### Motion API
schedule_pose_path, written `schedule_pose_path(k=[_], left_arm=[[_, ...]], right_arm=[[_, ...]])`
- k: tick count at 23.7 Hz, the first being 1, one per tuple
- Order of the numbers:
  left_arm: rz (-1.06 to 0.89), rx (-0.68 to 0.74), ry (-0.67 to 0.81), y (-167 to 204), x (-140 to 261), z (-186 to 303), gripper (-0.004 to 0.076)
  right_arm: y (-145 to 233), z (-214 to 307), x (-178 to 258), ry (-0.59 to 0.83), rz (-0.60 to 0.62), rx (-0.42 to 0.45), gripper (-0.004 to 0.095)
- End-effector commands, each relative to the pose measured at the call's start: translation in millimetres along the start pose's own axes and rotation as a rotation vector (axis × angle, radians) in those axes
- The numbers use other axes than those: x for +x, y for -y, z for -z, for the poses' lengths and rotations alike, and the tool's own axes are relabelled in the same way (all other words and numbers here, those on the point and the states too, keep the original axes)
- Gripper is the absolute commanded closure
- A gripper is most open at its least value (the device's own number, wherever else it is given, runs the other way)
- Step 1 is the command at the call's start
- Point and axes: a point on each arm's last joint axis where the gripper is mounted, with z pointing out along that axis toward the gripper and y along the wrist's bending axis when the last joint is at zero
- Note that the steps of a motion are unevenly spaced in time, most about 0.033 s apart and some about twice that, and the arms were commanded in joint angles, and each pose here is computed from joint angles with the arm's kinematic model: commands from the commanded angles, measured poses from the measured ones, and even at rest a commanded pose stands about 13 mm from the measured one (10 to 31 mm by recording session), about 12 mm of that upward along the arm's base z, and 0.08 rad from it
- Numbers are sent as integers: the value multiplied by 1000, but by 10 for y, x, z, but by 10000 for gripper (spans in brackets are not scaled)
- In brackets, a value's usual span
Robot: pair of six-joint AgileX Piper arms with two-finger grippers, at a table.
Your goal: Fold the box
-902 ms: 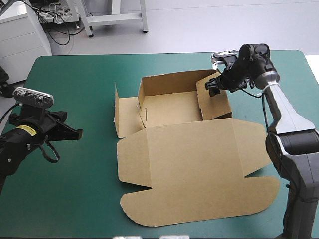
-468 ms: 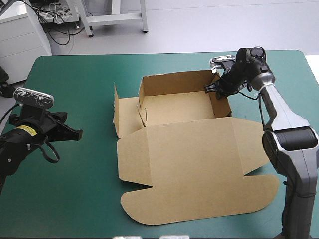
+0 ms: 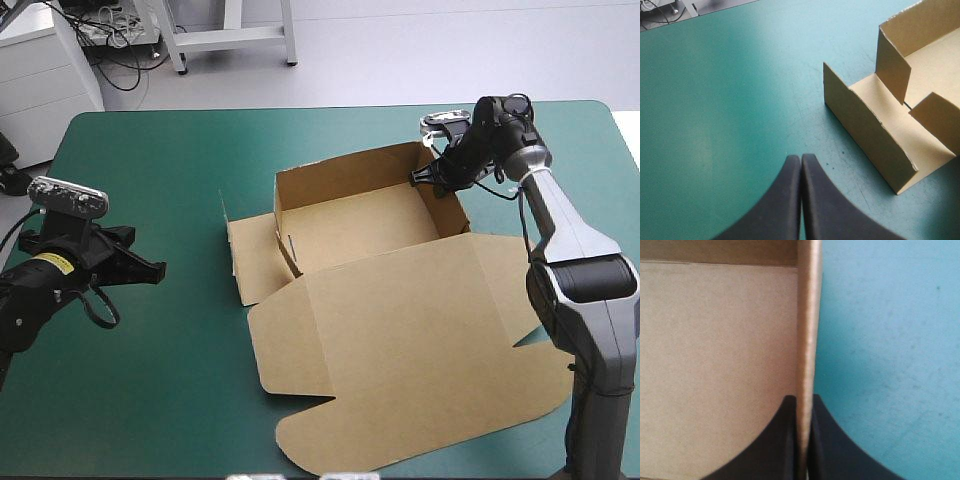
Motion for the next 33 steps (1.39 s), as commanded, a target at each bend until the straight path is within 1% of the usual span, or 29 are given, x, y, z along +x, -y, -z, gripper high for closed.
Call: schedule_pose_path(k=[1,7,9,10,11,13,14,15,17,22,24,28,30,33], left_arm=[[16,-12,95,-11,-121,86,736],[6,-22,96,-20,-122,86,736],[5,-27,104,-24,-129,87,736],[15,-31,105,-29,-131,86,736],[25,-36,104,-36,-129,86,736],[47,-62,83,-81,-107,81,736],[54,-79,62,-118,-89,67,736],[58,-83,51,-131,-79,42,736],[66,-86,26,-147,-35,-22,734],[119,-42,-1,-112,71,-192,731],[152,9,1,-71,114,-302,731],[191,185,-42,-40,165,-532,729],[209,270,-56,-99,189,-588,729],[296,390,-49,-253,223,-636,729]], right_arm=[[48,676,-1,138,26,7,931],[246,1353,120,327,1,-107,931],[338,1678,222,408,-8,-107,931],[378,1895,302,456,-12,-90,932],[391,1998,345,477,-13,-80,932],[390,2241,481,535,-9,-84,932],[375,2365,605,565,-3,-100,932],[374,2390,668,568,-4,-105,931],[370,2513,906,573,2,-67,932],[303,2689,1253,649,-23,-113,932],[229,2769,1314,669,-13,-106,932],[153,2847,1340,700,2,-119,932],[128,2862,1346,703,9,-120,932],[105,2888,1361,710,13,-116,932]])
